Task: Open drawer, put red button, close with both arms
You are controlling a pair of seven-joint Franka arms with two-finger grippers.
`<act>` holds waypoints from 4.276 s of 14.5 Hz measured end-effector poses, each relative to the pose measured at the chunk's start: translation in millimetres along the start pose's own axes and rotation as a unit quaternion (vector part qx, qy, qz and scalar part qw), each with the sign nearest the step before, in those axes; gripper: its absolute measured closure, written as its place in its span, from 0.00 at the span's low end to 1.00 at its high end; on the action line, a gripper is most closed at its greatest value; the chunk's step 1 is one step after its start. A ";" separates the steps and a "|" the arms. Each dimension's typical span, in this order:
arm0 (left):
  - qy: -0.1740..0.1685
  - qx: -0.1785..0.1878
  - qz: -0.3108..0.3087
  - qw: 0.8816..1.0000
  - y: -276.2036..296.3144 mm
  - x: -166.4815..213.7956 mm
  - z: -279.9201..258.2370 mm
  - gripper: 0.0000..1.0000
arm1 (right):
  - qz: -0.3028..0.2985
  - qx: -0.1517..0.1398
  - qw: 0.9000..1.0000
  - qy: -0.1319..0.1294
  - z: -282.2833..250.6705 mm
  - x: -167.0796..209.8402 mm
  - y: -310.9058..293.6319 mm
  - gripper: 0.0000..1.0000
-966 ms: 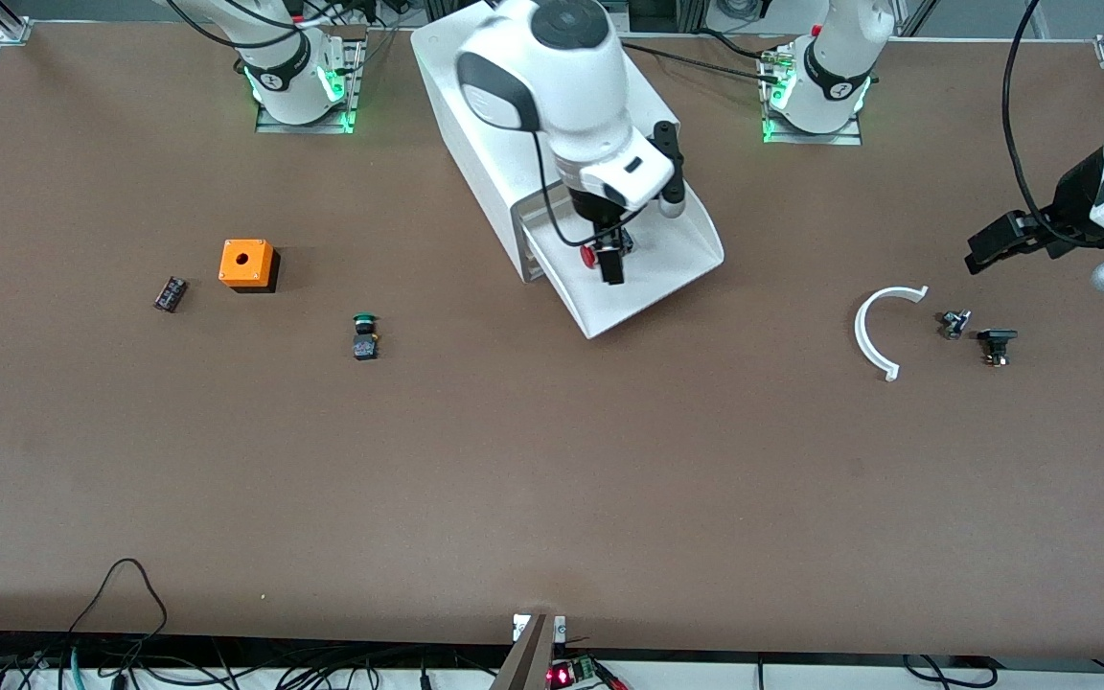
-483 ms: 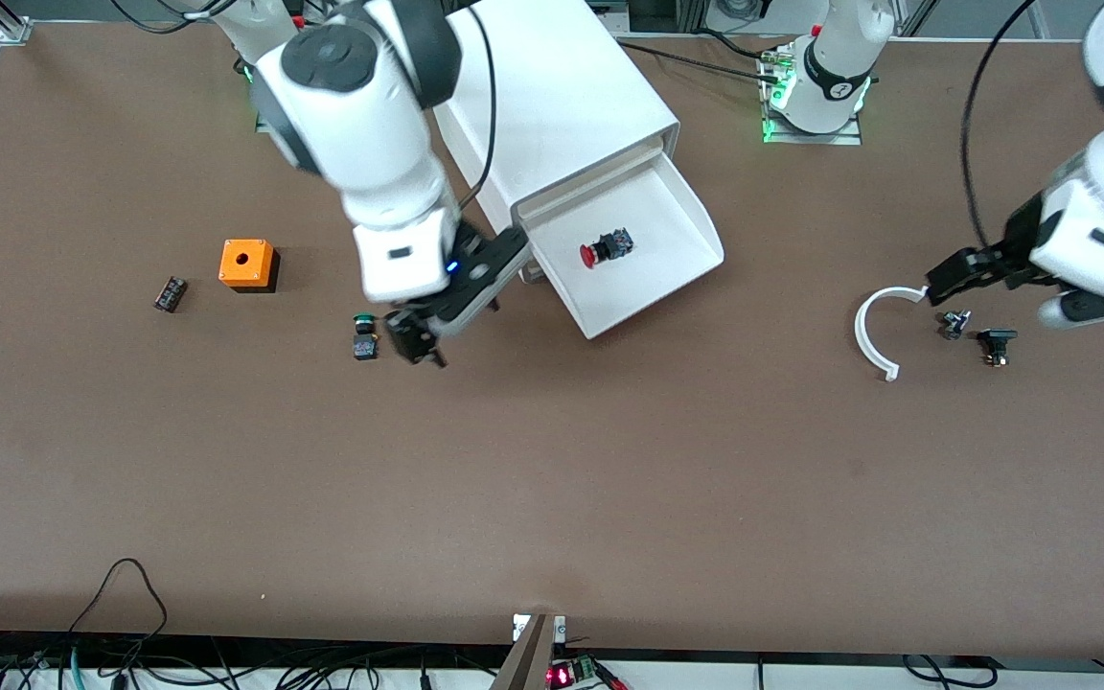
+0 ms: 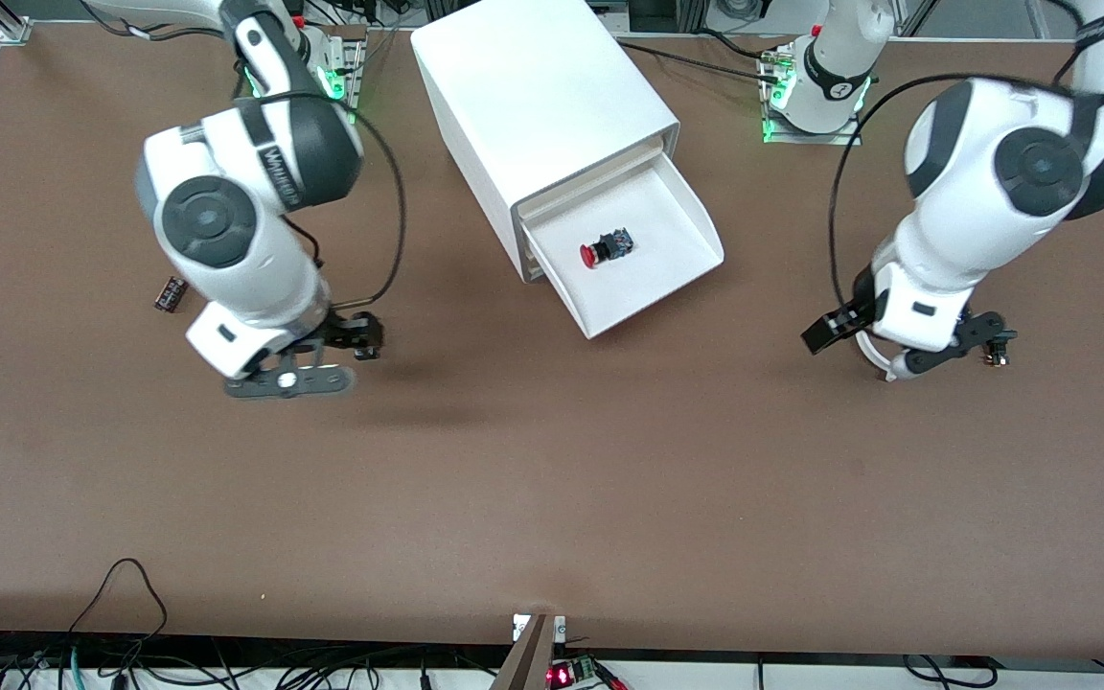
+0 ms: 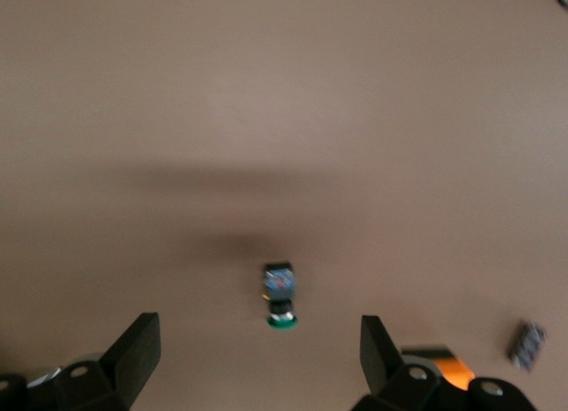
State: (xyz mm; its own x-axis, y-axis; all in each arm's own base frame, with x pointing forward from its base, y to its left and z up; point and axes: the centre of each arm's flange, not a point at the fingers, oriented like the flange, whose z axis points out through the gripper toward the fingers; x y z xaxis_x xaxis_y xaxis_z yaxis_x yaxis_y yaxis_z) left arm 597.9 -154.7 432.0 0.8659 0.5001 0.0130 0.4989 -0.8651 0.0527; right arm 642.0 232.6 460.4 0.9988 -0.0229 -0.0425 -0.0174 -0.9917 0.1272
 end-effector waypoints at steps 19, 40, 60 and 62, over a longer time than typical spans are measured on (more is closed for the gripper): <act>-0.023 -0.017 -0.097 0.995 76.4 -123.9 124.3 0.00 | 0.031 0.034 0.999 0.007 -59.9 -74.6 291.2 0.00; -0.080 0.009 0.051 0.995 115.4 -301.9 152.2 0.00 | 0.015 0.036 0.999 0.021 -61.9 -94.4 288.5 0.00; 0.013 -0.027 -0.072 0.997 56.0 -94.3 -36.9 0.00 | 0.014 0.036 0.999 0.024 -70.9 -93.6 288.5 0.00; 0.005 -0.005 -0.053 0.999 43.3 -81.2 -68.3 0.00 | 0.014 0.036 0.999 0.024 -70.9 -93.7 288.5 0.00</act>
State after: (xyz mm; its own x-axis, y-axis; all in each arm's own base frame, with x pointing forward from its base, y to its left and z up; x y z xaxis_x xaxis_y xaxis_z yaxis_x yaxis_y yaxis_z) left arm 546.6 -230.0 501.4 0.8082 0.5887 0.0174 0.5866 -0.8073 0.0646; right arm 546.6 -42.4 571.3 0.9989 -0.0470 0.0074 -0.0473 -0.9973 0.0567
